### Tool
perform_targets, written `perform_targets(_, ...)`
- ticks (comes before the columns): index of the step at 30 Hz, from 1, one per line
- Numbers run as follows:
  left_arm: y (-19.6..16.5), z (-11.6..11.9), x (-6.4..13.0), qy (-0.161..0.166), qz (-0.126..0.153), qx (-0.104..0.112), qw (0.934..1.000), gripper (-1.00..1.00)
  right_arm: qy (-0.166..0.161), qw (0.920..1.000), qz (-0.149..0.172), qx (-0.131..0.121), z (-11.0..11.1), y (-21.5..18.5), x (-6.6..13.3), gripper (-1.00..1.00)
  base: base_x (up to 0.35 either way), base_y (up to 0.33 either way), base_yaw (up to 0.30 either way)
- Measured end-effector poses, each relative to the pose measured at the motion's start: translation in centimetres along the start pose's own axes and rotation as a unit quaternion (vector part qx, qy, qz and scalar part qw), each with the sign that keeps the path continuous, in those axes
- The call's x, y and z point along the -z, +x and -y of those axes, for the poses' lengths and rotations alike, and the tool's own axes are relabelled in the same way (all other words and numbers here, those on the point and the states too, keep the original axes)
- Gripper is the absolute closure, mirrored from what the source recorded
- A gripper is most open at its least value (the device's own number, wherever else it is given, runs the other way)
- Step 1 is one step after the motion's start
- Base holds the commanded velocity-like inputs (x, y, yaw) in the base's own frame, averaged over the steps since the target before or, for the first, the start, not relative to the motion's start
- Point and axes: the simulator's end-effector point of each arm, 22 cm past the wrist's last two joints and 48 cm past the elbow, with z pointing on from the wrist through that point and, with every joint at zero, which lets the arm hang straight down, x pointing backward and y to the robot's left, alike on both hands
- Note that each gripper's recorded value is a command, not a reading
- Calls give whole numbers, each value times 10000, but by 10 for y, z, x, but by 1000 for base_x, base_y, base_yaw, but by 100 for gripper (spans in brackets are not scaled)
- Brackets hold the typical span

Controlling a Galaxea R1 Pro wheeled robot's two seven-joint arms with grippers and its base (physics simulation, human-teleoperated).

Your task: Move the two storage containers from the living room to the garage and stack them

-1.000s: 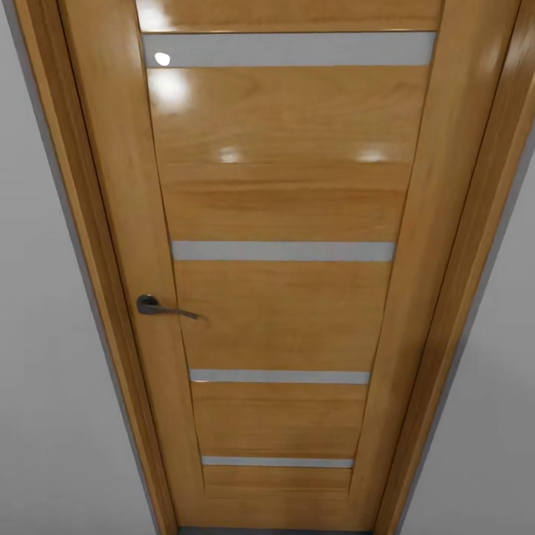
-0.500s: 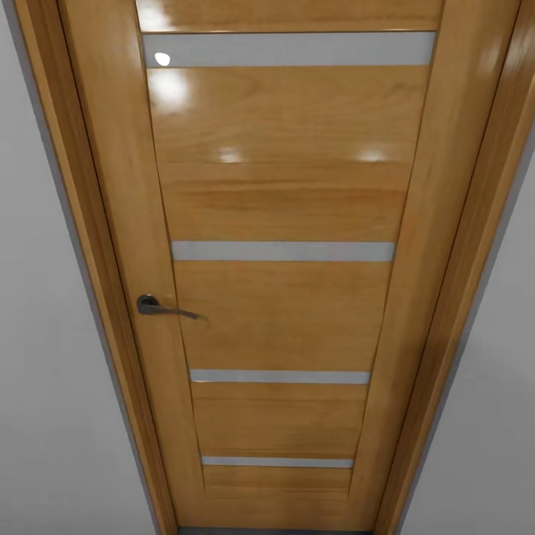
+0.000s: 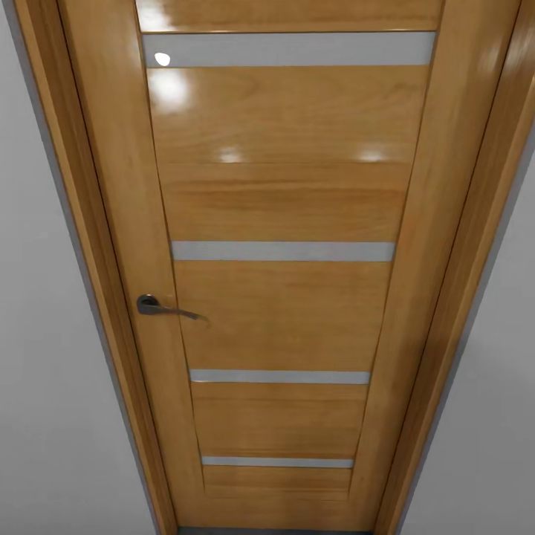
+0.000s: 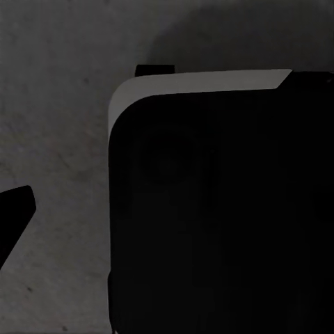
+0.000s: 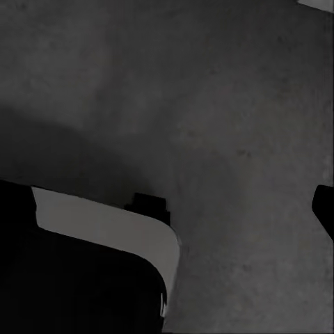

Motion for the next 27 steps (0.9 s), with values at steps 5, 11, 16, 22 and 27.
perform_targets(5,-1,-1,0,-6,6,-2,10000,-100,72,9990,429,93,27,-61,5,-100,0,0,0)
perform_targets(11,-1,-1,0,-8,7,-1,10000,-100,-41,9961,859,185,24,-135,19,-100,0,0,0)
perform_targets(16,-1,-1,0,-10,7,-3,10000,-100,-178,9943,1015,262,11,-186,33,-100,0,0,0)
perform_targets(22,-1,-1,0,-9,7,-2,10000,-100,-479,9907,1202,414,-24,-247,70,-100,0,0,0)
perform_targets(27,-1,-1,0,-6,7,-2,10000,-100,-467,9913,1156,426,-26,-251,75,-100,0,0,0)
